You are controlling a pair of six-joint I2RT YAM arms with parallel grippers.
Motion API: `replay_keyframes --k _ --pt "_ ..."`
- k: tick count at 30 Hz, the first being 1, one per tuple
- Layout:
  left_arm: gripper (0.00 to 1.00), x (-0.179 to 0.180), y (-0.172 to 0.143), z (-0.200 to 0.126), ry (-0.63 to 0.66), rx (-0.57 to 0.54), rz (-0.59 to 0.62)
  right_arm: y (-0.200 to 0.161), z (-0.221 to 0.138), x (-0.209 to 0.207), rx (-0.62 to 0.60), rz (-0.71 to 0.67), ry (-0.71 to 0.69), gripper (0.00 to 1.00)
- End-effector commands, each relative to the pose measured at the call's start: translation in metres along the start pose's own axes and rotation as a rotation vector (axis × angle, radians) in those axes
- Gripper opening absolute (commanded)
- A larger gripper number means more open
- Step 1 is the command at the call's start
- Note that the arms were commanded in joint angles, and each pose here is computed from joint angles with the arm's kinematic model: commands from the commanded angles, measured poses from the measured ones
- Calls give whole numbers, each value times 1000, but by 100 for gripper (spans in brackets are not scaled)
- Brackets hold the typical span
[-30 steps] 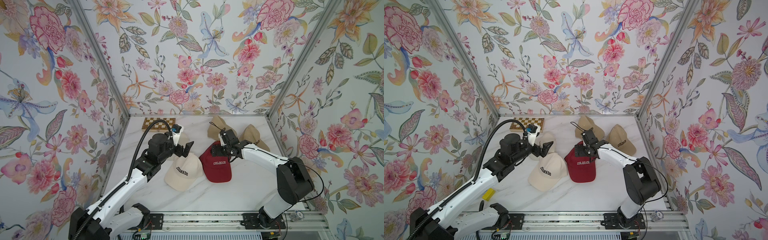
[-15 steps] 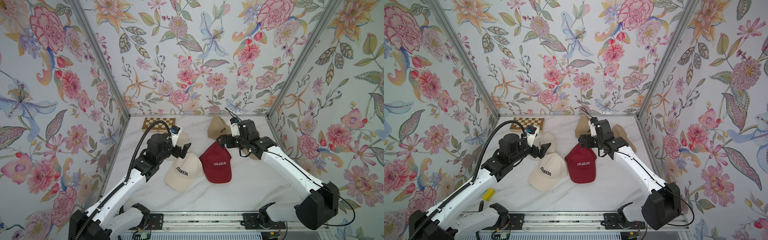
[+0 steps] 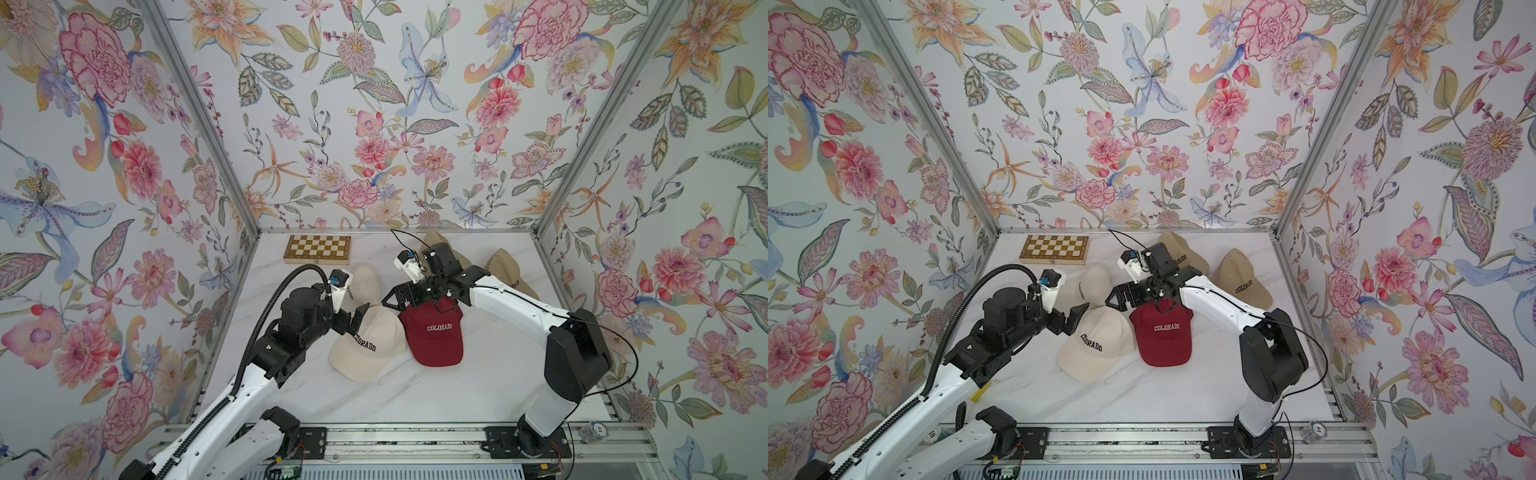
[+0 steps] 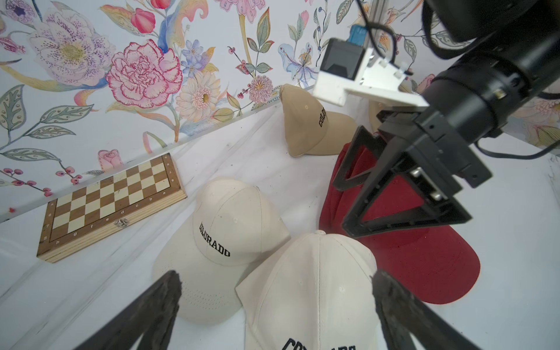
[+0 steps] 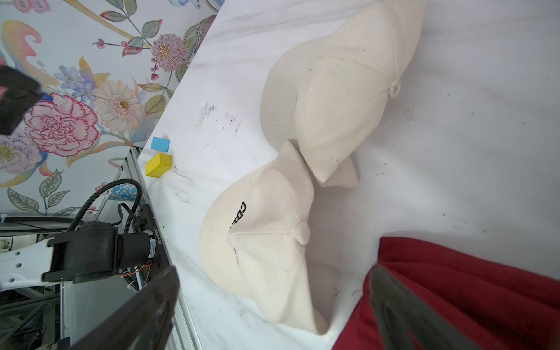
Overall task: Stack the baseball caps by color
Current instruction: Pick up the baseball cap from the center of the board.
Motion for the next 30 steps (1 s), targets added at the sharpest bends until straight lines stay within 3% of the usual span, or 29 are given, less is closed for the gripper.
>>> replay_keyframes --k 1,10,18,20,27,30 --pt "100 1 -5 -2 22 13 -15 13 5 5 4 -12 50 100" --pt "100 0 -7 6 8 18 -1 4 41 1 118 21 57 85" --pt "100 0 -5 7 0 7 -8 -6 60 -1 178 29 12 62" --pt "100 1 -4 7 3 5 -7 -8 62 0 186 29 15 53" --pt "100 3 0 5 15 8 7 -9 61 10 188 16 38 6" --pt "100 4 3 4 22 7 15 -6 53 20 176 -1 68 0"
Point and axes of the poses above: each gripper's point midway between its finger pads, its own z axis out along the fingers, its own x axis along the line the jaws close on, y = z × x, the point moved 10 cm from there along -z, back along the fingers, and after that the axes turned 14 degrees about z, right-handed, at the moved point
